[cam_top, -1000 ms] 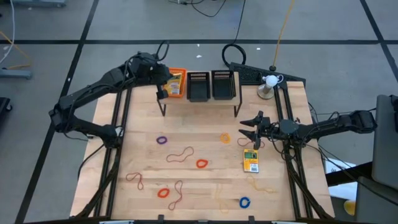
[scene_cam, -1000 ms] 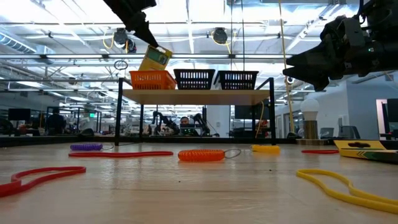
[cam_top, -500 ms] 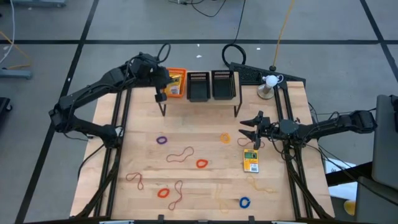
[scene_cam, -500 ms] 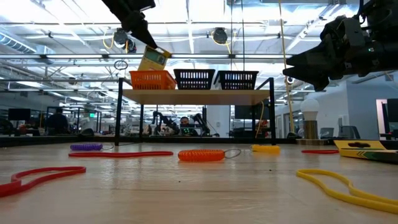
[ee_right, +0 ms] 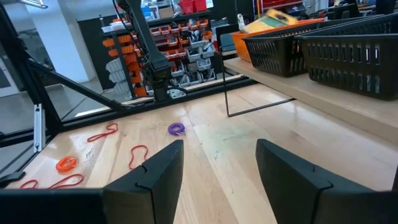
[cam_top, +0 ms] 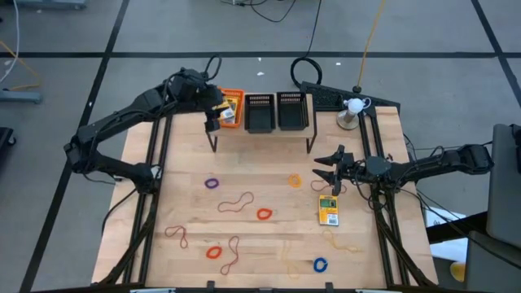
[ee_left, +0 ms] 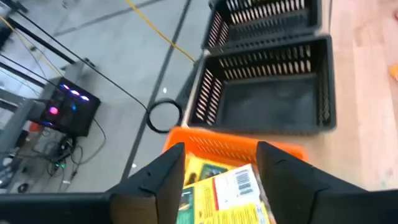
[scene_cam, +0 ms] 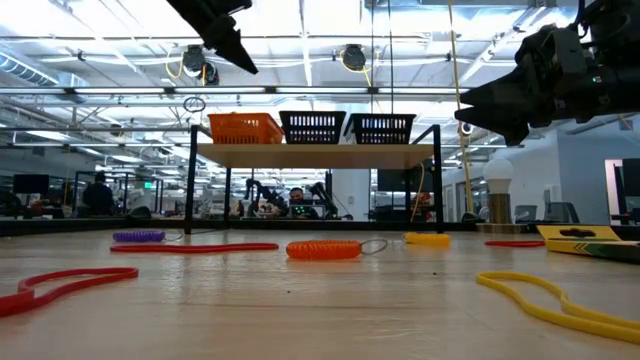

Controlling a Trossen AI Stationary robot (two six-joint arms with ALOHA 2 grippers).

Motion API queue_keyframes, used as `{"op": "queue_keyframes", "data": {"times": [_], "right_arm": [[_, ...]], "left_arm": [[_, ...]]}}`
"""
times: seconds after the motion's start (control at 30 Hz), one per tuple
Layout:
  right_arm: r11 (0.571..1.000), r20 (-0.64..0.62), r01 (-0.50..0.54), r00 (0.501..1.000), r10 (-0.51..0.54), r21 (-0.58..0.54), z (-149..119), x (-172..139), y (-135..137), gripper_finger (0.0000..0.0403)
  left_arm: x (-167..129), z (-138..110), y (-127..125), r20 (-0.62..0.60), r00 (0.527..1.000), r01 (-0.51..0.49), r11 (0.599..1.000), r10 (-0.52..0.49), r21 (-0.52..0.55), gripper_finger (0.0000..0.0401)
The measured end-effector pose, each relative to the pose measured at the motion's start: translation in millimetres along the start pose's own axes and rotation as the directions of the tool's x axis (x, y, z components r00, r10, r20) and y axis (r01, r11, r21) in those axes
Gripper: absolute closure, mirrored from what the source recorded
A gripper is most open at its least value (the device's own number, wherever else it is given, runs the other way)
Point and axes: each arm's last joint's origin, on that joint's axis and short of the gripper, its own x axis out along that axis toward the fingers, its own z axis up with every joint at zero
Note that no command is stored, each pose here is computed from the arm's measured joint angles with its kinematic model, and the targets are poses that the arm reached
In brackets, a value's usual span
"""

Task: Pick & Place Office Desk Supplies
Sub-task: Put the crayon box into the orange basket on the shelf

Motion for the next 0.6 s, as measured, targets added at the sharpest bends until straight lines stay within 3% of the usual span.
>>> {"op": "queue_keyframes", "data": {"times": [0.17, 0.33, 0.47, 0.6], "right_arm": [[1.000, 0.006, -0.001, 1.000, 0.001, 0.001, 0.6, 0.0, 0.1, 0.0211], [1.000, 0.006, -0.001, 1.000, 0.001, -0.001, 0.6, 0.0, 0.1, 0.0211], [1.000, 0.006, -0.002, 1.000, 0.002, -0.007, 0.6, 0.0, 0.1, 0.0211], [0.999, 0.002, -0.006, 1.000, 0.006, -0.032, 0.3, 0.0, 0.2, 0.0211]], "left_arm": [[-0.4, 7.8, -0.1, 0.065, 0.998, -0.027, 1.000, 0.026, 0.007, 0.0182], [-1.8, 18.7, -14.0, 0.126, 0.992, 0.025, 0.999, -0.029, 0.033, 0.0184], [-5.5, 32.1, -37.3, 0.209, 0.964, 0.166, 0.986, -0.166, 0.016, 0.0192], [3.0, 46.2, -79.1, 0.204, 0.929, 0.307, 0.951, -0.309, 0.042, 0.0203]]}}
